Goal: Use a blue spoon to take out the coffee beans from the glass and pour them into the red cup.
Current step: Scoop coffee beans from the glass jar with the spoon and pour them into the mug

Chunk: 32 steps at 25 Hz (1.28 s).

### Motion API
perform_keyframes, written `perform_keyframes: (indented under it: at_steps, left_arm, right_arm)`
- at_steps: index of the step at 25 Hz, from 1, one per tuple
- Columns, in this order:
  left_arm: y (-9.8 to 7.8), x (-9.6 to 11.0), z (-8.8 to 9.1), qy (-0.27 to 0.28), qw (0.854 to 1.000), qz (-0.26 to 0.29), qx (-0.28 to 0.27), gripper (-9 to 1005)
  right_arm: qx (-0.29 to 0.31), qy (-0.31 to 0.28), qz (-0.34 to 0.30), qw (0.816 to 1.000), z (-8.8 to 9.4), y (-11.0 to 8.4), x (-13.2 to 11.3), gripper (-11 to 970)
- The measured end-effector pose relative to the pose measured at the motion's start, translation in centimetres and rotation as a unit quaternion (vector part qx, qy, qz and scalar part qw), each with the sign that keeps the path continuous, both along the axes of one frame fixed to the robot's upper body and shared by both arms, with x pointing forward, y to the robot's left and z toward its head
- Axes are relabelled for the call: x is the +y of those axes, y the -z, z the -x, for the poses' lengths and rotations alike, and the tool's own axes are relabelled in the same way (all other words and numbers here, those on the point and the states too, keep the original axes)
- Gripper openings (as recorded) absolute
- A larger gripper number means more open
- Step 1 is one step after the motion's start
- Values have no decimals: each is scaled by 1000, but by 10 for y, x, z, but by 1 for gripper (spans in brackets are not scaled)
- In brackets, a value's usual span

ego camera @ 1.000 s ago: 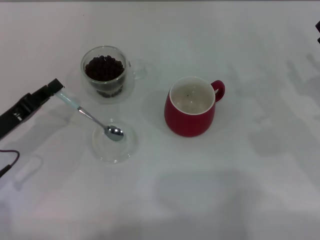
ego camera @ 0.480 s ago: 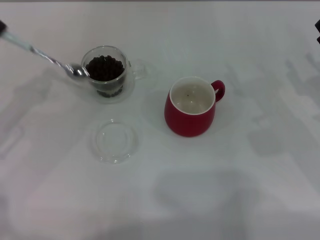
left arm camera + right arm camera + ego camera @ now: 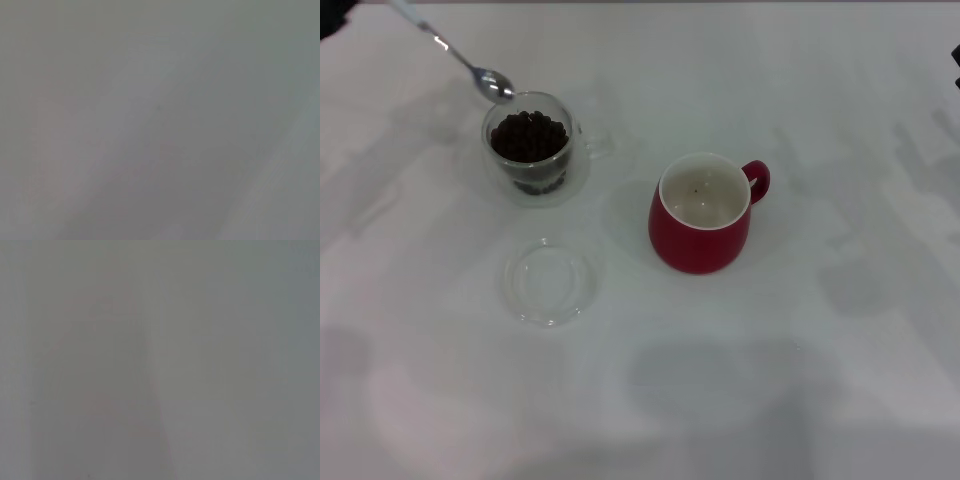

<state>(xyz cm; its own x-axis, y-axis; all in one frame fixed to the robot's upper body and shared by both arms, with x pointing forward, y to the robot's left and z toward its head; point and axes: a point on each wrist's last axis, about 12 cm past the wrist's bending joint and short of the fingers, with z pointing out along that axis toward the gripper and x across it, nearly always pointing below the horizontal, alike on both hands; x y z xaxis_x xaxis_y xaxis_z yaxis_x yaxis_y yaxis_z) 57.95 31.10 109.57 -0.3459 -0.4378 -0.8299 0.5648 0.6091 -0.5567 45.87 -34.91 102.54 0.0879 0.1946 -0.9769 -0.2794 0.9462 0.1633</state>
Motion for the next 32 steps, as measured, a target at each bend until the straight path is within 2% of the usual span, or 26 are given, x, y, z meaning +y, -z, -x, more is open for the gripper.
perform_keyframes:
  at_steps: [6,16,22,32]
  left_arm:
    - [2,-26,-20,19,998,-57,10,123]
    - [12,-51,-31,40,991,-125,34,122]
    - [18,-58,-29,37,991,-121,50,122]
    - [26,-58,-20,28,992,-61,106,123]
  right_arm:
    - [-1,1,-3,1000,2,0,0,634]
    - [-1,16,-6,1000,8,1,-5,633]
    - [0,19,-6,1000,9,2,-6,633]
    - [-1,25,-8,1000,10,2,-7,633]
